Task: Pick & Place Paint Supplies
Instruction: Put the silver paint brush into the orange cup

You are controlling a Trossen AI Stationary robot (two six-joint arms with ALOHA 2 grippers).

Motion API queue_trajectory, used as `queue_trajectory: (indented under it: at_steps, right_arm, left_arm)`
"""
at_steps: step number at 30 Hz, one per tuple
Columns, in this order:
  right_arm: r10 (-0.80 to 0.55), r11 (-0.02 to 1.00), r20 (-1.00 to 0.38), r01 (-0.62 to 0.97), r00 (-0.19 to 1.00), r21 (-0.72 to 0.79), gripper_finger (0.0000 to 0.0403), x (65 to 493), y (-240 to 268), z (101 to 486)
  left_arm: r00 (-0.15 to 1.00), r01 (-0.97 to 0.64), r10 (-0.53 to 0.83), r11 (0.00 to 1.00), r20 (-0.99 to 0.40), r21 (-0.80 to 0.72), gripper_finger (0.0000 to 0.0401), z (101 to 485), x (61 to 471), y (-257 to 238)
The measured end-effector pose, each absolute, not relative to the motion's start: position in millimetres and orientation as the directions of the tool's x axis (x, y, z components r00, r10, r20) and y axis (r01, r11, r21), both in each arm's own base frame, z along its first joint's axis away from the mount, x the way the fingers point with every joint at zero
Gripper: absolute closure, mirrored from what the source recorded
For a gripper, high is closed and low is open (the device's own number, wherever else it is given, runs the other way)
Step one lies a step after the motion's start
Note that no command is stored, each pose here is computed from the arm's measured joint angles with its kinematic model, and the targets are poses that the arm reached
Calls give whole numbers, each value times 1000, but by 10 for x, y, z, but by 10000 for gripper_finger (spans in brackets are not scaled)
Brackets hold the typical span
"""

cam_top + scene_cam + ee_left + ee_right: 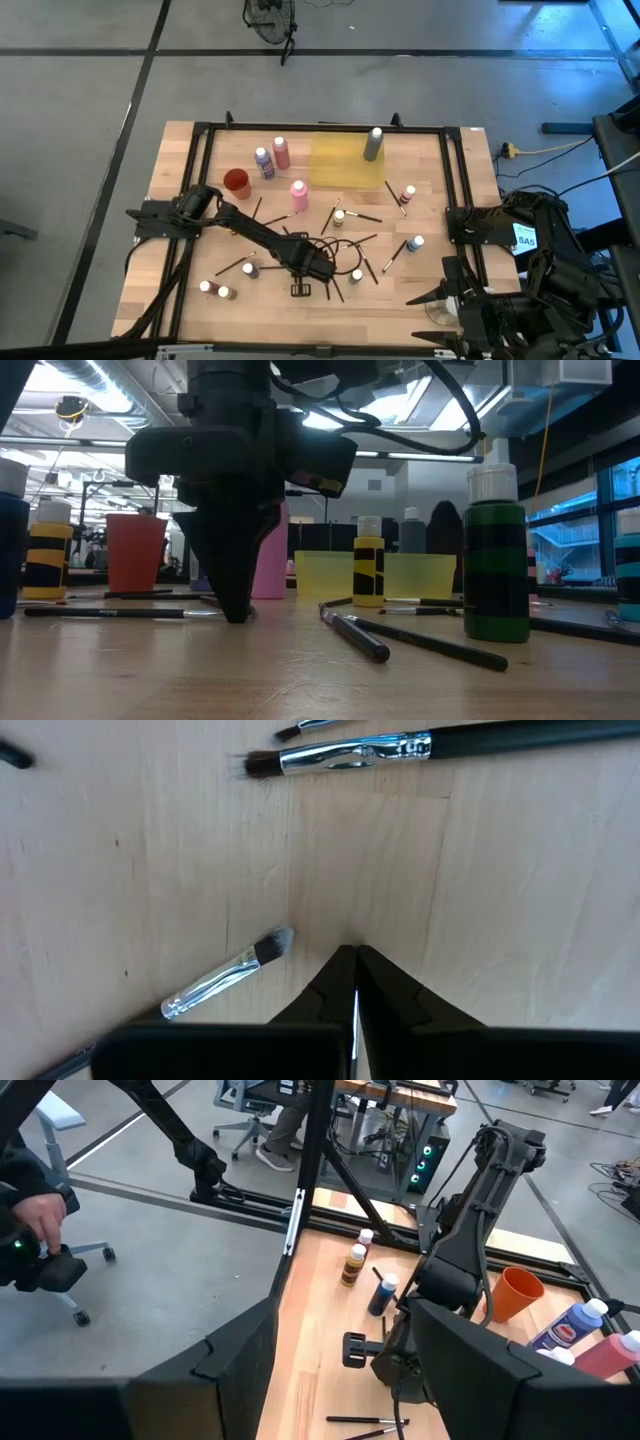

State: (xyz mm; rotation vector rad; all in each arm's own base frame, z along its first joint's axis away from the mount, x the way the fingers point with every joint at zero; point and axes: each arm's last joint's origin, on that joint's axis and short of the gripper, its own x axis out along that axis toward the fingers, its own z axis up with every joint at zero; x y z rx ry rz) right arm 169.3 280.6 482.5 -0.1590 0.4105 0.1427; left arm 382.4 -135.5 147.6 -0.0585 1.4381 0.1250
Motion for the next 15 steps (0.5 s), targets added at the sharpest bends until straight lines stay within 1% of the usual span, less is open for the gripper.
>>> queue_trajectory:
  at_steps: [2, 5, 9, 15]
  right_arm:
    - [106, 978, -406, -170, 908, -123, 169, 1693, 2807, 4826]
    - [108, 978, -404, -170, 908, -120, 169, 1692, 2810, 4829]
    - [109, 978, -403, -170, 909, -118, 169, 1692, 2810, 4832]
    - [110, 979, -399, -168, 910, -114, 169, 1693, 2812, 4836]
  left_arm:
    - [129, -133, 54, 990, -990, 37, 399, 1522, 3806, -1347]
    - [163, -138, 47, 990, -986, 25, 399, 1640, 3788, -1364]
    - [216, -153, 73, 987, -974, 40, 399, 1809, 3743, -1390]
    - [348, -213, 129, 975, -929, 56, 399, 2236, 3639, -1352]
